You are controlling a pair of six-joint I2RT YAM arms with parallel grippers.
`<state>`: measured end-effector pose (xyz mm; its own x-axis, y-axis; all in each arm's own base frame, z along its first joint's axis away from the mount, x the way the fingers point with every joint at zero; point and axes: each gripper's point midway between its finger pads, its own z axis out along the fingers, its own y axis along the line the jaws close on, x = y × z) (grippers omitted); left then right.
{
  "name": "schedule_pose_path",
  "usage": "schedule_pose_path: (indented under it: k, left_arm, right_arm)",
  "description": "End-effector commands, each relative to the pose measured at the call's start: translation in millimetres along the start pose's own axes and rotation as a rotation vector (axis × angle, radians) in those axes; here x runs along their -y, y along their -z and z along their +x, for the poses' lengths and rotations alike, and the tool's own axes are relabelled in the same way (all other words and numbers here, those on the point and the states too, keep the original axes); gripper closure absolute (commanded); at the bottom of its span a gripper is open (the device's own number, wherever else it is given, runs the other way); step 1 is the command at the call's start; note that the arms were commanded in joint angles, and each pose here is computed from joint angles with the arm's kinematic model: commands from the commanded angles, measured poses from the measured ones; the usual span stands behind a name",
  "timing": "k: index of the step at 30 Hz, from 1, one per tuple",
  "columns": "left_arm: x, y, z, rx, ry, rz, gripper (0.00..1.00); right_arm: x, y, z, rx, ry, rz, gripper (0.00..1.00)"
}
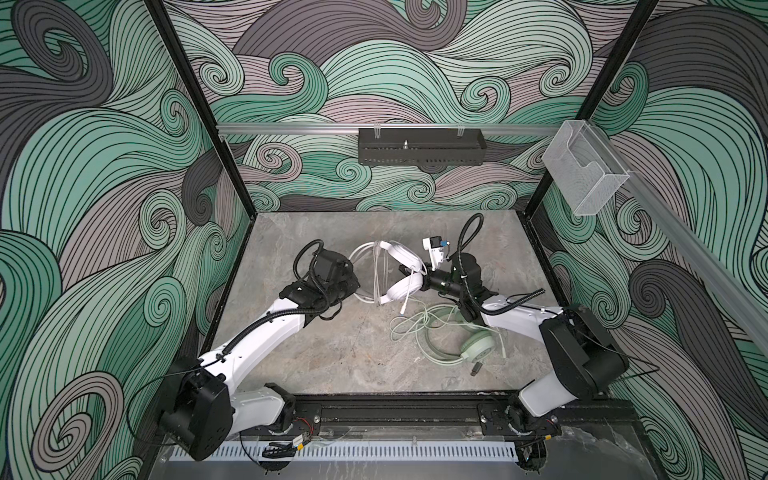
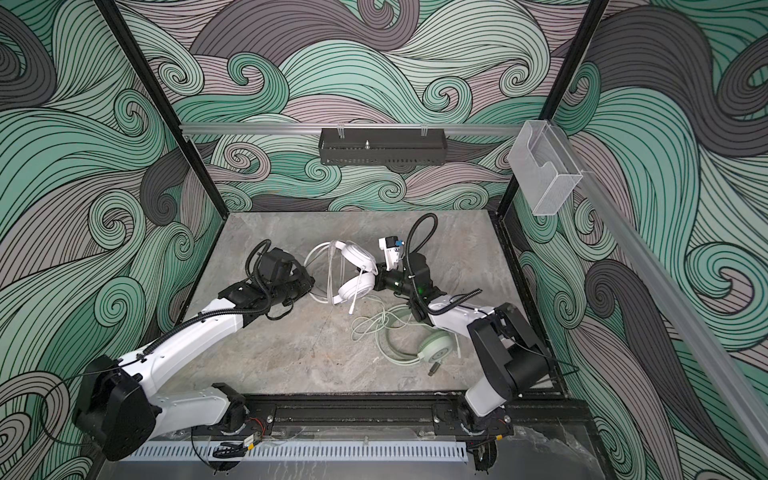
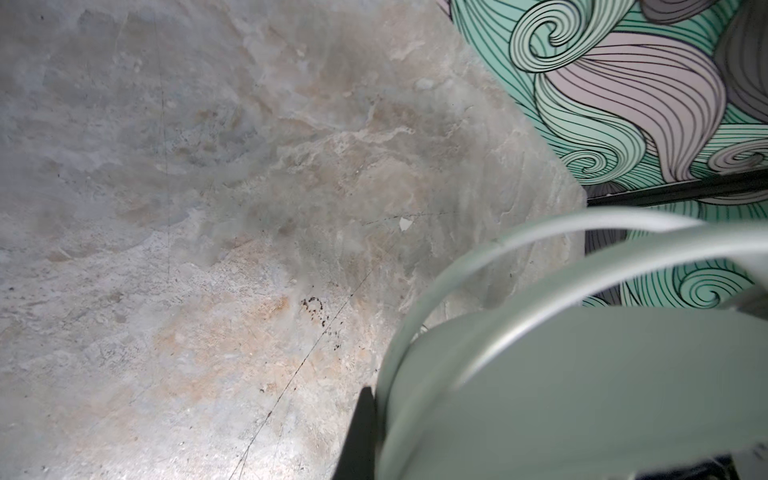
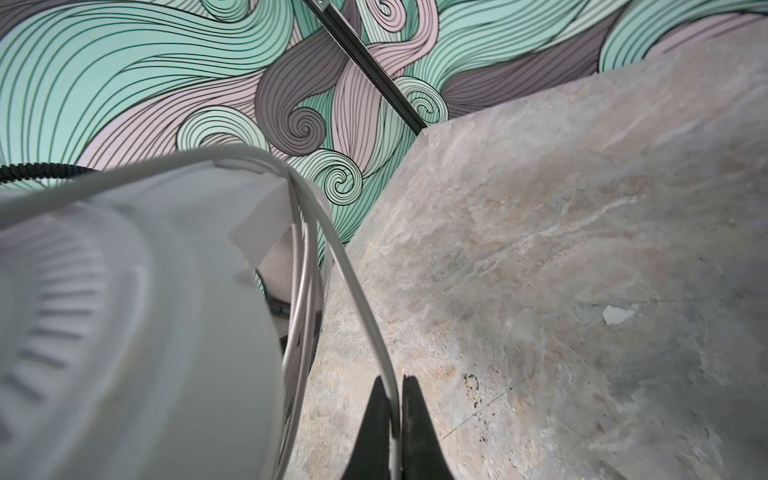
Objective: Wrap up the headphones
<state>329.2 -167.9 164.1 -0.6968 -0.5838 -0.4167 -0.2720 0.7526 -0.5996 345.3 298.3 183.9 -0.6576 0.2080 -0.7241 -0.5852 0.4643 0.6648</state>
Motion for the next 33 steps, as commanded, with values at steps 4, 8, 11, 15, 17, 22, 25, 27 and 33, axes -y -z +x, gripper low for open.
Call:
schedule_pose_path:
  k: [4,8,11,15,17,22,25,27,33]
  left_arm:
    - [28,-11,-58,0.211,0.202,0.09,1.0]
    - [6,-26,-49,0.194,0.193,0.042,1.0]
    - [4,-33,-50,0.2,0.166,0.076,1.0]
    - [-2,-32,-53,0.191,0.104,0.047,1.0]
    - [-3,-29,-56,0.196,0.084,0.041,1.0]
    - [-9,-24,-65,0.196,0.007,-0.021,1.0]
    - [-14,-24,-67,0.167,-0.034,-0.079,1.0]
    - [-16,-26,-68,0.149,-0.058,-0.102,1.0]
    - [-20,-43,-65,0.098,-0.104,-0.134,1.0]
  right_arm:
    - [7,-6,26,-0.077,-0.073,-0.008,0.87]
    - [24,-9,49,-0.142,-0.123,0.032,0.86]
    - [33,-8,59,-0.154,-0.144,0.047,0.84]
    - [41,-6,58,-0.151,-0.163,0.068,0.8]
    - [46,-1,57,-0.149,-0.165,0.088,0.77]
    - [55,18,51,-0.177,-0.135,0.18,0.65]
    - [62,33,50,-0.217,-0.1,0.27,0.62]
    - [67,45,46,-0.236,-0.081,0.333,0.61]
    - [63,78,23,-0.258,0.014,0.475,0.54]
